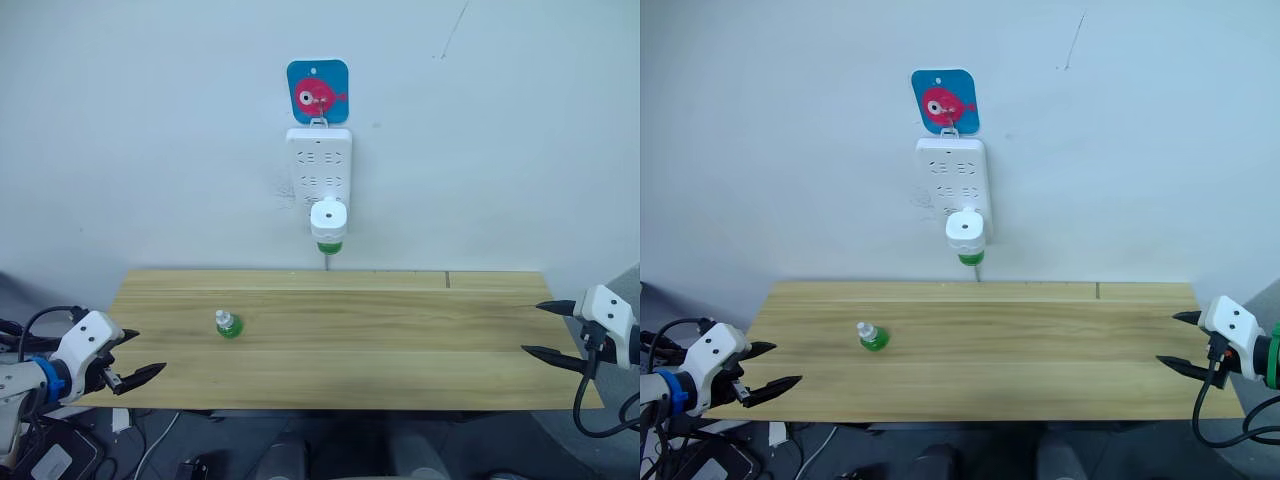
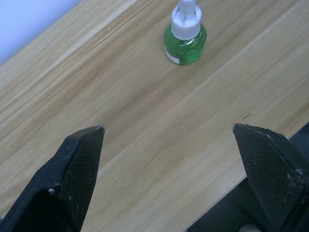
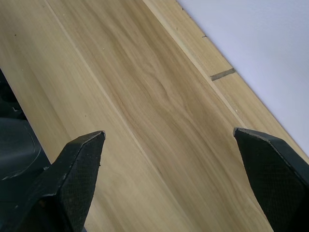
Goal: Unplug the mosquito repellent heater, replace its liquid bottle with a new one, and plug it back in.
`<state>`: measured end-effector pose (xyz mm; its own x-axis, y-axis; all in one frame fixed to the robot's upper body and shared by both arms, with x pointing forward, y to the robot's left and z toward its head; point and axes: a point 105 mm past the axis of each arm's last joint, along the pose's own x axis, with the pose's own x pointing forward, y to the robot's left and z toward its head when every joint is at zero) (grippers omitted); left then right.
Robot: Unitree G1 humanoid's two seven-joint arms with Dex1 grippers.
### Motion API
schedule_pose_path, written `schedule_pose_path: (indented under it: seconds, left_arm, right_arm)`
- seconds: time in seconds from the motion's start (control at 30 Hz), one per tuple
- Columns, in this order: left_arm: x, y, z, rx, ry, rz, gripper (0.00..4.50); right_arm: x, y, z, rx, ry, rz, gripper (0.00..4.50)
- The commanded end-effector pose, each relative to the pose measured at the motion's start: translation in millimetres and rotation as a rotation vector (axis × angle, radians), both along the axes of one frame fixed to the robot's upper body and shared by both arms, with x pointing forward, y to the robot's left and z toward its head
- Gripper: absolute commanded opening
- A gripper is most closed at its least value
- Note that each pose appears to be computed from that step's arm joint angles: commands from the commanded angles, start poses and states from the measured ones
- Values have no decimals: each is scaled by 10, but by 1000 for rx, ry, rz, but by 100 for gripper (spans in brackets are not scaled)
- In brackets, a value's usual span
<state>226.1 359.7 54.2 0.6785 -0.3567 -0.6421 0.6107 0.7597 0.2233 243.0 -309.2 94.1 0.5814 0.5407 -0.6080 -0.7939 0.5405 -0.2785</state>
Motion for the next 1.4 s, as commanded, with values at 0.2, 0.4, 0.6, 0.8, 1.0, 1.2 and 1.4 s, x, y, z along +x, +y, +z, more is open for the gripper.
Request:
schedule_pose_path:
  seconds: [0.2, 0.4, 0.6, 0.8, 1.0, 1.2, 1.4]
  left_arm:
    - [80, -47, 148, 8, -38, -29, 450]
    - [92, -92, 192, -26, -27, -45, 450]
    - [80, -108, 250, -56, -14, -66, 450]
    - [66, -77, 263, -34, -18, -67, 450]
    - [50, -7, 225, -37, 5, -10, 450]
    - [109, -8, 358, -87, -65, 15, 450]
    - [186, -85, 467, -133, -108, 40, 450]
  right_arm:
    - [11, 0, 137, -26, -25, 24, 446]
    - [9, -10, 132, -22, -28, 15, 446]
    - [-4, -10, 119, -21, -29, 12, 446]
    - [-14, -12, 104, -21, -27, 9, 446]
    - [-5, -19, 78, -21, -29, 4, 446]
    - [-1, -22, 83, -9, -52, -10, 446]
    - [28, 63, 313, 41, -159, -41, 446]
